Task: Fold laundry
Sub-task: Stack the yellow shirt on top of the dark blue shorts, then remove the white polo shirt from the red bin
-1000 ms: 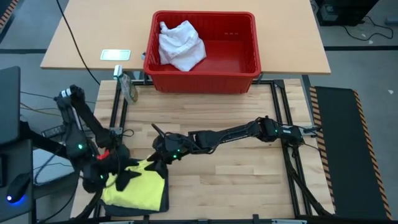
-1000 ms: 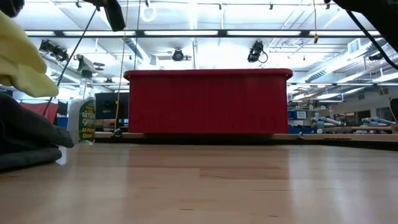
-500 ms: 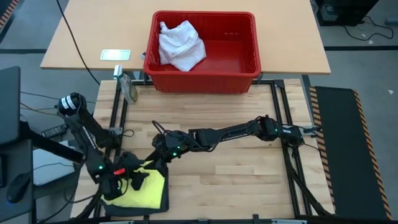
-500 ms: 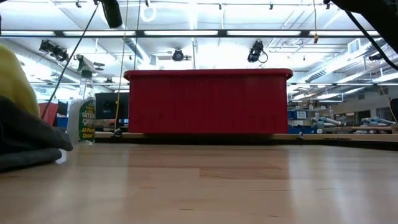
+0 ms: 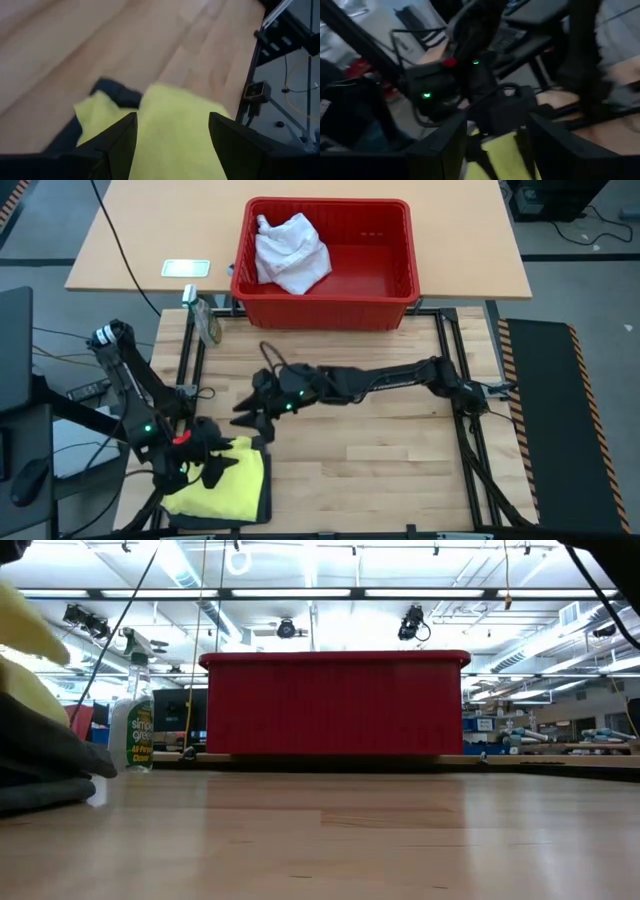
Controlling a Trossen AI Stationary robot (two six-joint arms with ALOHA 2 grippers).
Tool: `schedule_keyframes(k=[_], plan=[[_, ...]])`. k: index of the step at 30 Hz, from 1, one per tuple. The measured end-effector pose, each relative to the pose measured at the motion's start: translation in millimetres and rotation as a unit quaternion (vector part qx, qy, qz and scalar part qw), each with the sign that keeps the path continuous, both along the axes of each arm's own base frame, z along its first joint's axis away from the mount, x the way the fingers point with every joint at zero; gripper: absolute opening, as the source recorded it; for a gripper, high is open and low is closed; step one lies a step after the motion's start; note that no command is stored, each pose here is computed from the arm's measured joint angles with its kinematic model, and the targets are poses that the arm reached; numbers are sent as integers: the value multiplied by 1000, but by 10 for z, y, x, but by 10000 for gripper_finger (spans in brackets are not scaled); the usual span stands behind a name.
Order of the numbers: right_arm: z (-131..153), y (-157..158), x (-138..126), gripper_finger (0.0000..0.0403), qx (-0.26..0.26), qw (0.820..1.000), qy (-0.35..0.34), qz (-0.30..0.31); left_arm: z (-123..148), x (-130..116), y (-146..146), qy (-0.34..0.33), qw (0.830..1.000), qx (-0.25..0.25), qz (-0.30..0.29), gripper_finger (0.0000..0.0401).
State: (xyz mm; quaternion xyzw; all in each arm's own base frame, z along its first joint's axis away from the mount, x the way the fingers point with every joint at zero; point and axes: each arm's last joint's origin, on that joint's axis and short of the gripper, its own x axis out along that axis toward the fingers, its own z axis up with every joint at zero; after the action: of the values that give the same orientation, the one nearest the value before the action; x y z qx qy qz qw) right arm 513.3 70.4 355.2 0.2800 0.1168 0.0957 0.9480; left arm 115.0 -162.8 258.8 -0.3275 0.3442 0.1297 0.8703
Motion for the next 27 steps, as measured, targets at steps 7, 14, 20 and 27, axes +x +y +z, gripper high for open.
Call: schedule_keyframes(k=[7, 14, 20, 27], plan=[[251, -209, -259, 207, -69, 995, 44, -58, 279, 117, 210, 5, 999, 50, 12, 247], [423, -558, -519, 207, -151, 975, 100, -131, 418, 336, 574, -1, 993, 105, 48, 247], [432, -1203, -636, 201, -156, 965, 139, -158, 533, 550, 1000, -17, 985, 140, 97, 247], [355, -1890, -816, 190, -168, 956, 186, -152, 654, 836, 1643, -46, 981, 150, 117, 247]])
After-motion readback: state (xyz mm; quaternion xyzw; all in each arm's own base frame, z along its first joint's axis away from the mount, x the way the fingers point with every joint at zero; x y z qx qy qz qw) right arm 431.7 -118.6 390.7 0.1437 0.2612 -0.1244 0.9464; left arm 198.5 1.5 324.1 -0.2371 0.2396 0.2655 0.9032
